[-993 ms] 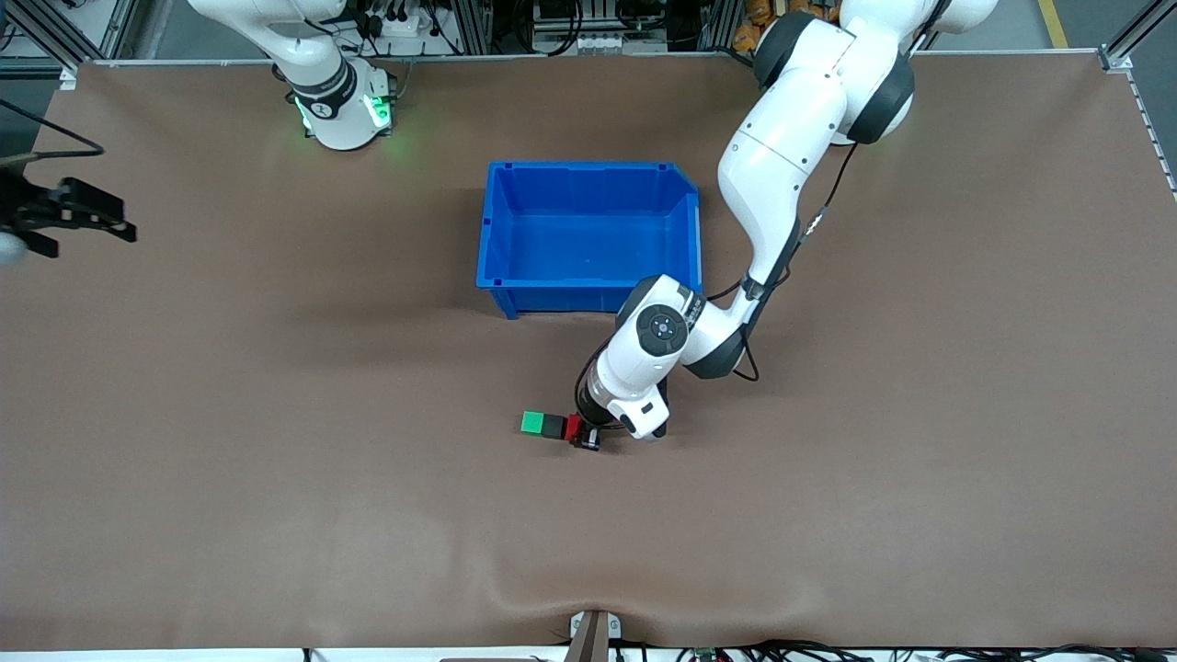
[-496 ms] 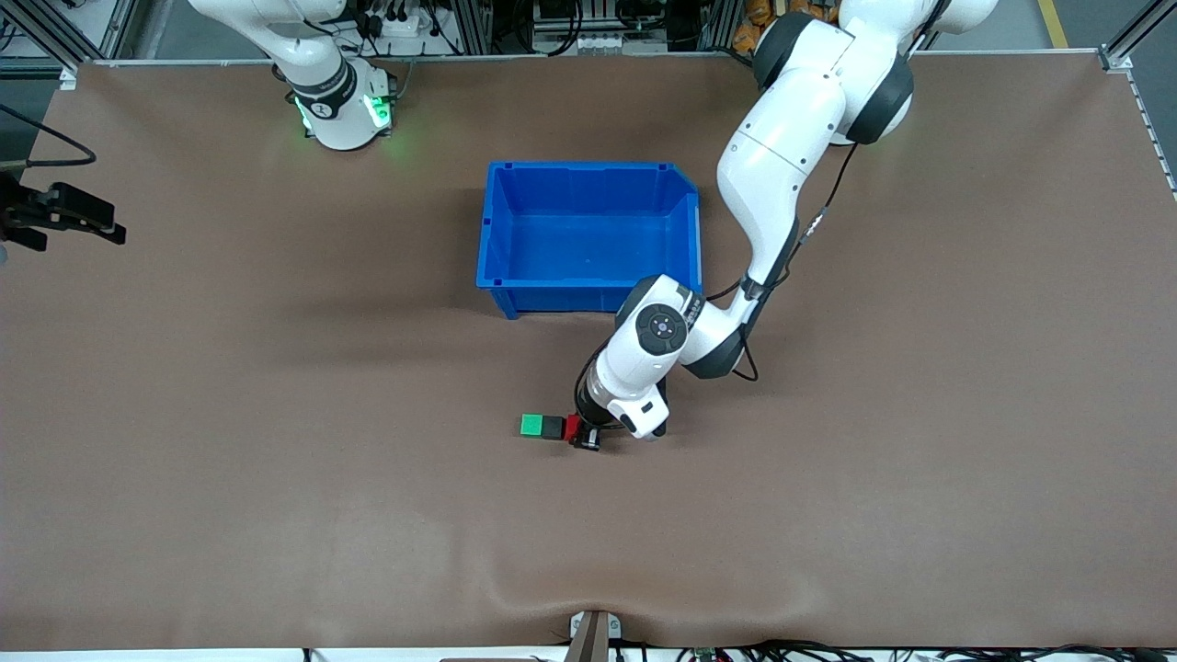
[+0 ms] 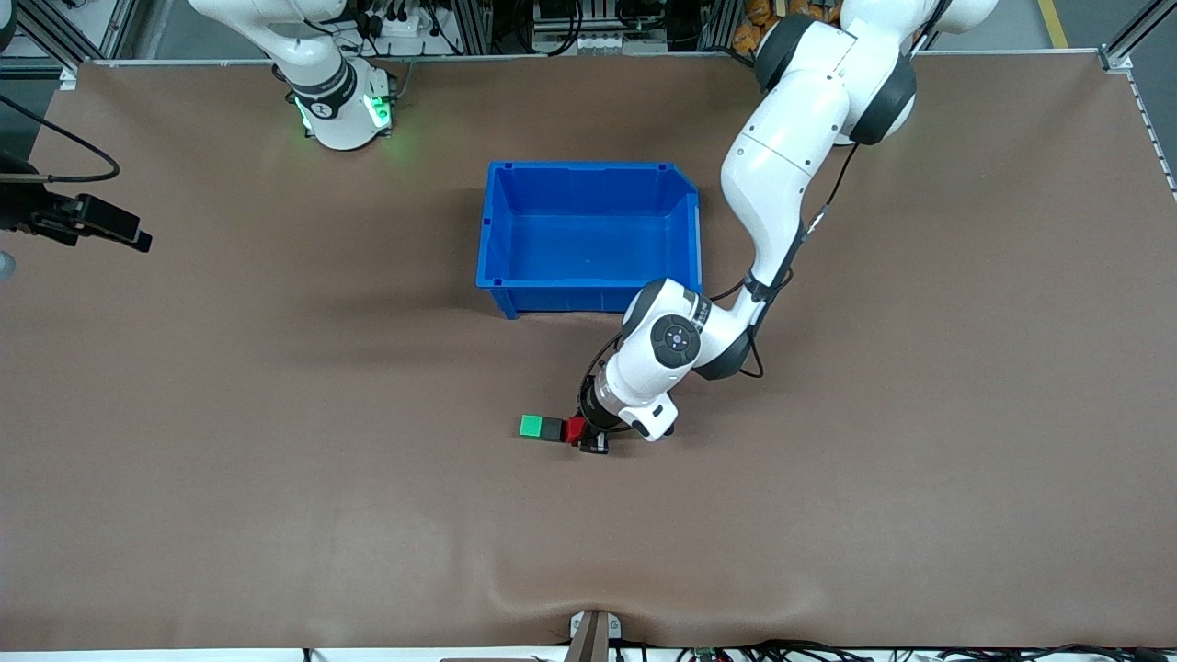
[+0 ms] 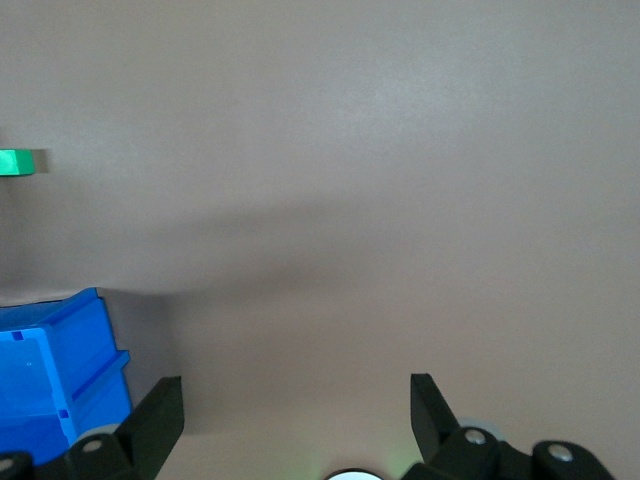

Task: Attach green and red cubes to black cube

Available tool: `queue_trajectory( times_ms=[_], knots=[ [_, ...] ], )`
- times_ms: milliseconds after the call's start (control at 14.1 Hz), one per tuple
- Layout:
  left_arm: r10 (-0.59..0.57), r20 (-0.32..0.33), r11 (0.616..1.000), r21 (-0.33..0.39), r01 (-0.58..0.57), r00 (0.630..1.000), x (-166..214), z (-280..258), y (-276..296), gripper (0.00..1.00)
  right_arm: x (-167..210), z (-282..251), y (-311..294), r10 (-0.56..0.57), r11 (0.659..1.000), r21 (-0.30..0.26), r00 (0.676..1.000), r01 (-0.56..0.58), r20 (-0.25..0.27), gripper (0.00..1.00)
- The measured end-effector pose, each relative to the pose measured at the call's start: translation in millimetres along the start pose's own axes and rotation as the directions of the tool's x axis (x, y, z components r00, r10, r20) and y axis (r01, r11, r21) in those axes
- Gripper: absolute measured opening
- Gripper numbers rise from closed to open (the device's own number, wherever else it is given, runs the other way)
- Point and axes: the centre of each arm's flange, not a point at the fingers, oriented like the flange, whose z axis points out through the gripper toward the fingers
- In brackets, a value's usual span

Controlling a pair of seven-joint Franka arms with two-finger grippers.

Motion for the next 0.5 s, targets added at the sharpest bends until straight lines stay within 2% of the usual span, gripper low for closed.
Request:
queue_trajectory(
  times_ms=[142, 284, 496],
  knots=[
    [0.001, -0.008, 1.000, 0.018, -0.001, 1.000, -0.3, 0.3, -1.1, 0.42, -0.1, -2.3, 0.0, 0.000, 1.000, 0.000, 1.000, 0.000, -0.005, 1.00],
    [0.006, -0.016, 0.999, 0.039, -0.006, 1.000, -2.6, 1.7, -4.8, 0.58, -0.1, -3.1, 0.4, 0.001, 1.000, 0.000, 1.000, -0.001, -0.007, 1.00],
    [0.014, -0.026, 0.998, 0.068, -0.012, 1.000, -7.0, 0.7, -8.5, 0.89, -0.1, -3.3, 1.0, 0.002, 1.000, 0.000, 1.000, -0.002, -0.007, 1.00]
  ],
)
